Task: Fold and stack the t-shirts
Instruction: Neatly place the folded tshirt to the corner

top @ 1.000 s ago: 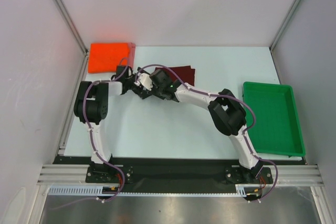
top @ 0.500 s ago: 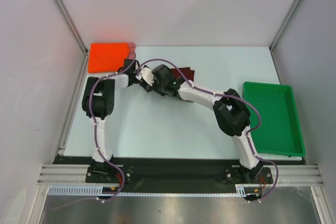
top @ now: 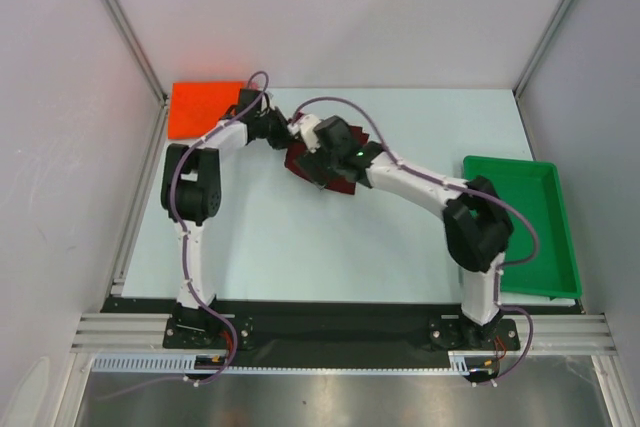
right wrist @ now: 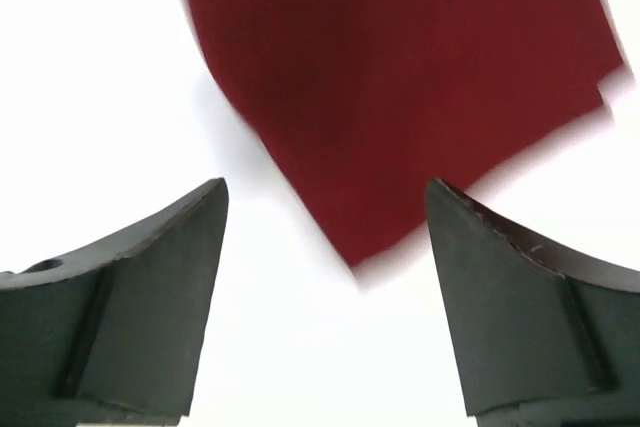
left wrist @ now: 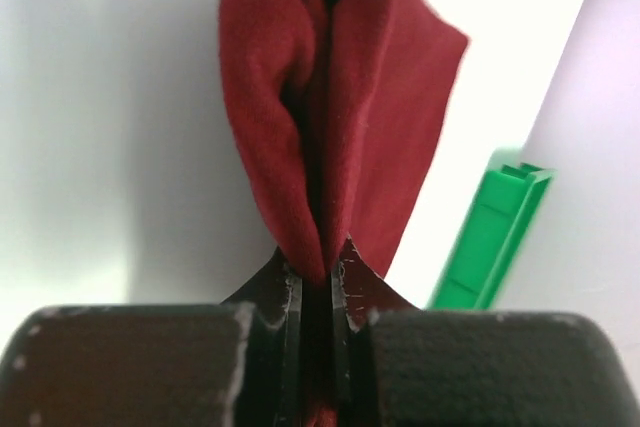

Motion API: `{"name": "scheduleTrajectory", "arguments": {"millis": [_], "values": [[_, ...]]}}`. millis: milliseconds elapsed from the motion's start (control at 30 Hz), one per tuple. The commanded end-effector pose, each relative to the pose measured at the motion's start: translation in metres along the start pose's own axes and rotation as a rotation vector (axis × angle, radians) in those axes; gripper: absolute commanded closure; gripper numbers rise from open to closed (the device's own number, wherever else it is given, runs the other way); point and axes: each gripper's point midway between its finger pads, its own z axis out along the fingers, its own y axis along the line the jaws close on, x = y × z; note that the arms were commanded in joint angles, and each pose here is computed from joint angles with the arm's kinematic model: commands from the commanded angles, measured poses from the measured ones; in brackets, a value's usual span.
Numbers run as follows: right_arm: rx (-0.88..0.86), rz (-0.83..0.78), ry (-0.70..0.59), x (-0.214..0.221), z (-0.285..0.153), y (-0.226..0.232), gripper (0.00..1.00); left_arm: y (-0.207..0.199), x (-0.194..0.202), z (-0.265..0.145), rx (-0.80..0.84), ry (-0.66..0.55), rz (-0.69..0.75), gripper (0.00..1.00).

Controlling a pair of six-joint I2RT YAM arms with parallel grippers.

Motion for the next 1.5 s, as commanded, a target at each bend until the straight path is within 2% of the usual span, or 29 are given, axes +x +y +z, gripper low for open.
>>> {"name": "scheduleTrajectory", "arguments": {"millis": [0, 33, 100, 133, 200, 367, 500, 767, 1033, 1167, 1467], "values": [[0.169, 0.217, -0.051, -0.013, -0.077, -0.059, 0.15, -0.038, -0.039, -0.029, -0.013, -0.121, 0.289, 1.00], [0.194, 0.258, -0.089, -0.018, -0.106, -0.072, 0.14, -0.044, -0.043, -0.033, -0.013, -0.132, 0.325, 1.00], [0.209, 0.333, -0.033, 0.016, -0.121, -0.079, 0.14, -0.055, -0.065, -0.046, -0.063, -0.200, 0.412, 1.00], [0.215, 0.348, -0.080, 0.011, -0.147, -0.083, 0.14, -0.065, -0.074, -0.055, -0.077, -0.221, 0.459, 1.00], [0.193, 0.349, -0.035, 0.042, -0.156, -0.070, 0.14, -0.065, -0.088, -0.055, -0.105, -0.245, 0.488, 1.00], [0.145, 0.415, -0.051, 0.069, -0.185, -0.048, 0.14, -0.076, -0.125, -0.074, -0.210, -0.328, 0.607, 1.00], [0.132, 0.417, -0.014, 0.090, -0.185, -0.038, 0.15, -0.076, -0.147, -0.088, -0.197, -0.375, 0.628, 1.00], [0.140, 0.404, 0.018, 0.102, -0.183, -0.039, 0.14, -0.064, -0.181, -0.113, -0.210, -0.418, 0.687, 1.00], [0.098, 0.445, 0.055, 0.112, -0.170, -0.028, 0.14, -0.061, -0.214, -0.145, -0.139, -0.484, 0.722, 1.00], [0.095, 0.437, 0.072, 0.116, -0.164, -0.026, 0.15, -0.059, -0.218, -0.151, -0.128, -0.487, 0.740, 1.00], [0.084, 0.445, 0.074, 0.115, -0.158, -0.024, 0.14, -0.083, -0.220, -0.172, -0.072, -0.525, 0.813, 1.00]]}}
